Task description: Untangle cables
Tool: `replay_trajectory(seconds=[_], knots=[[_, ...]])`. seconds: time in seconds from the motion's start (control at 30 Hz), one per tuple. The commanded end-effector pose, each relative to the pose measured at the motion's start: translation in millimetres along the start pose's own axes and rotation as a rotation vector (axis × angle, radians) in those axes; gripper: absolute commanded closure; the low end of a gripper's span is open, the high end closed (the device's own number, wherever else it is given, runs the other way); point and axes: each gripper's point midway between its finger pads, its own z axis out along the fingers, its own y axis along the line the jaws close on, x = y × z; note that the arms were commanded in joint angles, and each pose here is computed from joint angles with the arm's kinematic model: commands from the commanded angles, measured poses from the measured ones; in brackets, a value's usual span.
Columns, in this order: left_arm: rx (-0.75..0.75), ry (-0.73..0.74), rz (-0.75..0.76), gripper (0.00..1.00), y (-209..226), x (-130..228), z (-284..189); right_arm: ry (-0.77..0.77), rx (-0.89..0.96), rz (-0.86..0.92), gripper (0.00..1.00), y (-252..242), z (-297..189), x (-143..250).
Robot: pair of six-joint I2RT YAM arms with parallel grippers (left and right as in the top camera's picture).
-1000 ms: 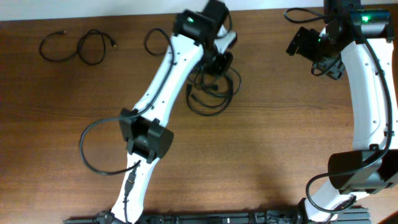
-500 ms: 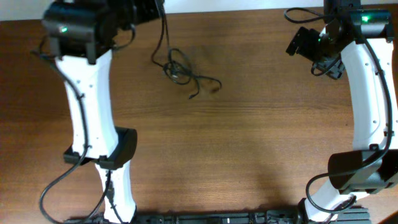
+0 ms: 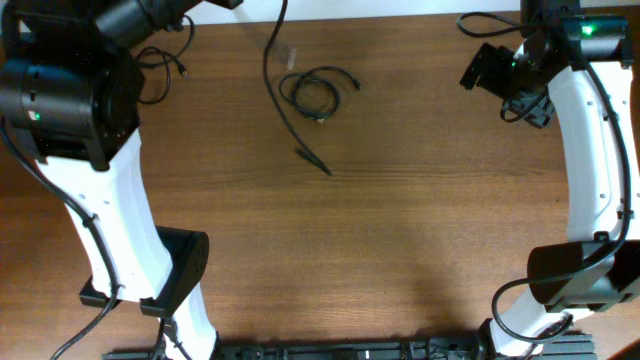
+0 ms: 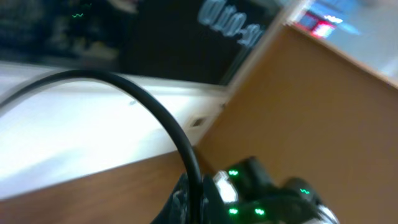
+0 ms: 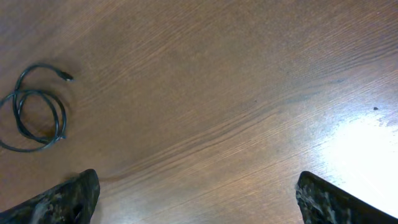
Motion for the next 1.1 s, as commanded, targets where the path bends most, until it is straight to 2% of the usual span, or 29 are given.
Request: replay_trajectory(seconds=[0.0, 0.17, 0.2, 0.3, 0.37, 0.5, 0.63, 0.73, 0.8, 0.87, 0.97, 1.0, 1.07], knots=[[-0.252, -0.104, 0.108, 1.0, 41.8, -19.3, -7.5, -0.005, 0.012, 0.006, 0.02, -2.7, 0.4, -1.1], [-0.818, -0.274, 0.13, 1.0, 122.9, -44.9, -61.4, -0.005, 0.012, 0.006, 0.02, -2.6, 0.4, -1.2], [-1.008, -0.34, 0.131, 1.0, 141.3, -52.1, -89.8, -0.005, 0.012, 0.006, 0.02, -2.7, 0.4, -1.1], [-1.35, -0.458, 0.136, 1.0, 163.2, -61.7, -151.2, -0.005, 0.012, 0.006, 0.02, -2.7, 0.4, -1.1], [-1.489, -0.458, 0.112, 1.0, 178.4, -56.1, -183.0, -0.005, 0.012, 0.006, 0.02, -2.7, 0.4, -1.1], [-1.662, -0.538, -0.168, 1.0, 218.8, -25.0, -246.5, -0.005, 0.012, 0.006, 0.02, -2.7, 0.4, -1.1], [-1.819, -0.49, -0.252, 1.0, 237.1, -2.7, -294.9, -0.005, 0.012, 0.006, 0.02, -2.7, 0.4, -1.1], [-1.845, -0.475, -0.274, 1.0, 246.5, 0.2, -303.6, -0.005, 0.012, 0.006, 0.02, -2.7, 0.4, -1.1], [-1.74, -0.407, -0.338, 1.0, 263.2, 7.3, -282.4, -0.005, 0.012, 0.006, 0.01, -2.7, 0.4, -1.1], [-1.614, -0.224, -0.282, 1.0, 277.8, 12.4, -250.0, -0.005, 0.012, 0.006, 0.02, -2.7, 0.4, -1.1], [-1.133, 0.19, -0.074, 1.0, 284.5, 37.1, -157.7, -0.005, 0.012, 0.006, 0.02, -2.7, 0.4, -1.1], [-1.055, 0.256, -0.034, 1.0, 282.7, 45.1, -146.0, -0.005, 0.012, 0.006, 0.02, -2.7, 0.4, -1.1], [-1.149, 0.259, -0.019, 1.0, 292.9, 43.3, -162.0, -0.005, 0.012, 0.006, 0.02, -2.7, 0.4, -1.1]])
